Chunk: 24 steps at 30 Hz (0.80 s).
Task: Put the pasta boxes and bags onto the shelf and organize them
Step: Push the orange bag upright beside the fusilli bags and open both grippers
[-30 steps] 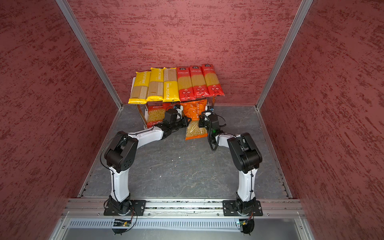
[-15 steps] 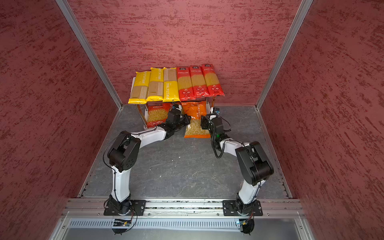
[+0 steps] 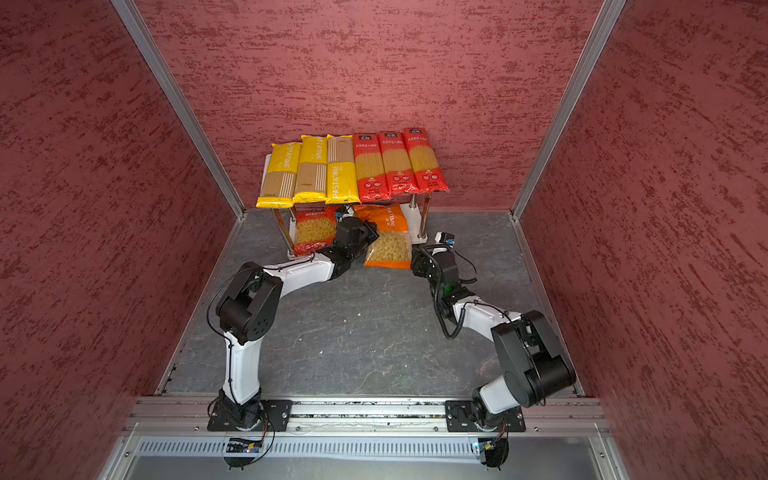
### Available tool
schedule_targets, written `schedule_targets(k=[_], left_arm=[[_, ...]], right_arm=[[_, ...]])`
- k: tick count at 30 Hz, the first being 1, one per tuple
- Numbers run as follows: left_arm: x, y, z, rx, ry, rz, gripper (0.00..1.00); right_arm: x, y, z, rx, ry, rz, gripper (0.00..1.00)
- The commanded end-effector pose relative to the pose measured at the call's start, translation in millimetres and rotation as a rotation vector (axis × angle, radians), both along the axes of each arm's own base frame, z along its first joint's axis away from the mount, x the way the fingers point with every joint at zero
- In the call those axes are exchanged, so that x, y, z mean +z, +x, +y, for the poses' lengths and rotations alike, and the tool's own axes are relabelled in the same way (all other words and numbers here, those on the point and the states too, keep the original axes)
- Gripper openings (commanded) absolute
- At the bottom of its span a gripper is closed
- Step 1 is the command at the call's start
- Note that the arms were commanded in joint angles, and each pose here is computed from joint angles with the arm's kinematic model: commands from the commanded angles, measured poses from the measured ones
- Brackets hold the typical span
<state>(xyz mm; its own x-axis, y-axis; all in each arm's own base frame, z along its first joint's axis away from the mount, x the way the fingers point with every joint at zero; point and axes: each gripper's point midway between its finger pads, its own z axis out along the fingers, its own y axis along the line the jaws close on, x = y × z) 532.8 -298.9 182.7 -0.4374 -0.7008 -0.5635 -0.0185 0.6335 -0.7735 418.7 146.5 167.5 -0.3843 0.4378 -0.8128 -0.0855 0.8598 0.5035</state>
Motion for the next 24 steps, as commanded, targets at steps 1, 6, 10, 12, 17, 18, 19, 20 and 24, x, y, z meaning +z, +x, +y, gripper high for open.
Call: schedule_targets(k=[1, 6, 10, 12, 17, 18, 19, 20, 24], left_arm=[[66, 30, 20, 0.168, -0.161, -0.184, 0.00], [68, 44, -1, 0.161, -0.219, -0.194, 0.00], [56, 51, -21, 0.143, -0.234, -0.179, 0.00], [49, 53, -29, 0.123, -0.225, -0.166, 0.00], [32, 51, -28, 0.096, -0.203, -0.118, 0.00], [33, 50, -26, 0.090, -0.198, -0.120, 0.01], [34, 49, -24, 0.086, -0.193, -0.116, 0.01], [36, 48, -23, 0.081, -0.186, -0.111, 0.02], [31, 43, -19, 0.052, -0.168, -0.071, 0.08]], right_arm=[[16, -11, -1, -0.005, 0.070, -0.017, 0.63], [4, -23, -3, -0.003, 0.102, 0.018, 0.62], [-7, -27, -1, 0.006, 0.130, 0.044, 0.61], [-11, -27, 3, 0.022, 0.148, 0.054, 0.61], [-35, -14, 32, 0.113, 0.201, 0.110, 0.55], [-40, -9, 37, 0.117, 0.213, 0.116, 0.55], [-44, -2, 41, 0.116, 0.229, 0.116, 0.54], [-47, 4, 43, 0.109, 0.245, 0.113, 0.53], [-56, 37, 54, 0.092, 0.271, 0.098, 0.45]])
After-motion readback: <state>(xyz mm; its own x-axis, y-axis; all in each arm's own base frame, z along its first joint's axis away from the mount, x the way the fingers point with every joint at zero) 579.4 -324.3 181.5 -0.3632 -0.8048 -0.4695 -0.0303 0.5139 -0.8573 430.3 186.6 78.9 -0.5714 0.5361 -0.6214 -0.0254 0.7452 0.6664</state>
